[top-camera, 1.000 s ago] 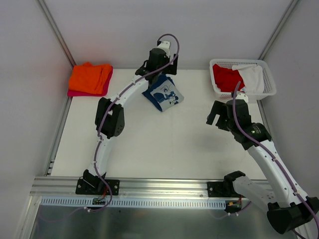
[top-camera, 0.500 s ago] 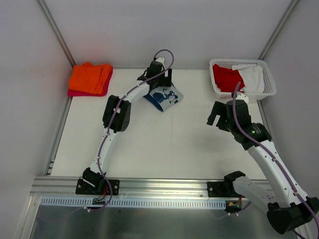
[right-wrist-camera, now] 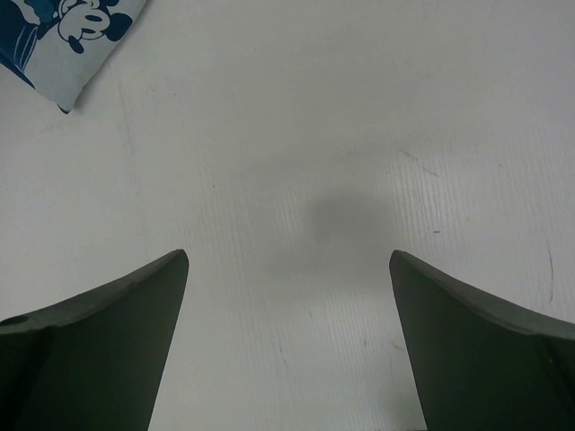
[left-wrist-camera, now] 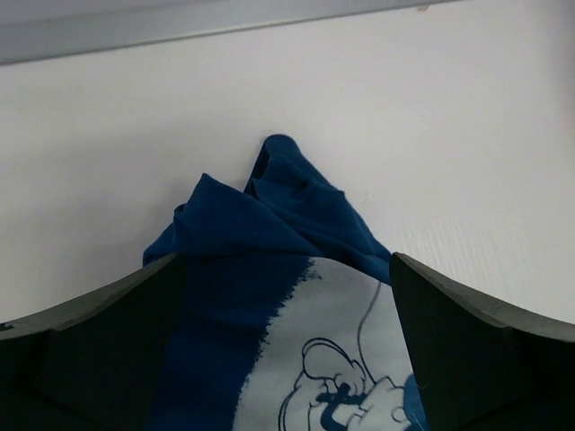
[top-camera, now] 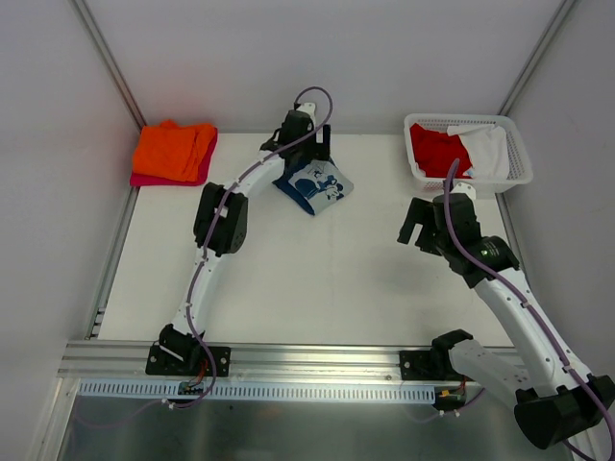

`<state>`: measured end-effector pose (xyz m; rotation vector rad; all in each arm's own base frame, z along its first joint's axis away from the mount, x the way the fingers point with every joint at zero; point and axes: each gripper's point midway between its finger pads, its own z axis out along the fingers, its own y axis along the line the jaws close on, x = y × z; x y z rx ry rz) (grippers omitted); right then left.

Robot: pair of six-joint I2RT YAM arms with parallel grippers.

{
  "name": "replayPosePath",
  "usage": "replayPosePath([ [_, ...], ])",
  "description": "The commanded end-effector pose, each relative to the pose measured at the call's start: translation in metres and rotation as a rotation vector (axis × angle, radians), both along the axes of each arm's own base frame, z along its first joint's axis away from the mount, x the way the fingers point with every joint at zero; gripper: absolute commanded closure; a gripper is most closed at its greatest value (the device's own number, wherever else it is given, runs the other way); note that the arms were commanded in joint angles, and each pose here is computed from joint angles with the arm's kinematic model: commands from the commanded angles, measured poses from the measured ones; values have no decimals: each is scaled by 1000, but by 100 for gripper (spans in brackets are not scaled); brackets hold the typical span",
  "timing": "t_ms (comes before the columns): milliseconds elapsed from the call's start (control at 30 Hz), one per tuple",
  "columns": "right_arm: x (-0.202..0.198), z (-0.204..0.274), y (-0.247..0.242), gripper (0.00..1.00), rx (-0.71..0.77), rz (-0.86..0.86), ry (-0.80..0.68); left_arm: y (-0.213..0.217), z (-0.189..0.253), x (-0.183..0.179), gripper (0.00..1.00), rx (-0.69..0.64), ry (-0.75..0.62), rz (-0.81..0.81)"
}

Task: Fold and stack the t-shirts
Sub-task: Fold the long partially folded tshirt into a neat square

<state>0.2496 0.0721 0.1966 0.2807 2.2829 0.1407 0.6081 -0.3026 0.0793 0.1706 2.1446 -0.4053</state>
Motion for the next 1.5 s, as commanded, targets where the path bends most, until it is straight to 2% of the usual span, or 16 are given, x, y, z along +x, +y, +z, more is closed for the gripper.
replayPosePath([
  [0,2,6,2,1,8,0,-27,-4,164,-2,1,-106,-269,-35],
  [100,4,9,2,0,-2,5,-18,8,260,-30,1,-174,-383,-30],
  [233,7,24,9,1,26,22,-45,25,318,-69,1,-223,-412,-19],
  [300,9,30,10,1,28,26,-58,32,319,-87,1,-260,-365,6],
  [433,20,29,19,1,20,65,-25,55,249,-147,1,-285,-156,107],
  [500,25,34,31,1,48,114,-7,58,230,-174,1,-374,-66,135],
  [533,29,31,34,1,47,123,12,62,180,-190,1,-349,39,157],
  [633,35,40,40,1,63,136,4,69,121,-230,1,-443,179,213],
  [800,34,34,45,1,90,145,31,70,71,-275,1,-847,241,294],
  [1000,23,33,34,1,73,128,11,46,51,-266,1,-981,308,256],
  [1067,19,31,28,1,60,117,16,37,69,-260,1,-1132,285,215],
  [1100,18,34,25,0,61,110,5,34,45,-260,1,-1148,330,236],
  [1167,15,32,22,1,53,108,12,27,63,-255,1,-1351,326,197],
  [1267,11,32,14,1,38,91,13,13,3,-252,1,-1480,473,276],
  [1367,8,33,8,0,24,83,13,7,-18,-256,1,-1450,474,319],
  [1467,6,33,1,0,13,67,9,5,-1,-256,1,-1396,411,284],
])
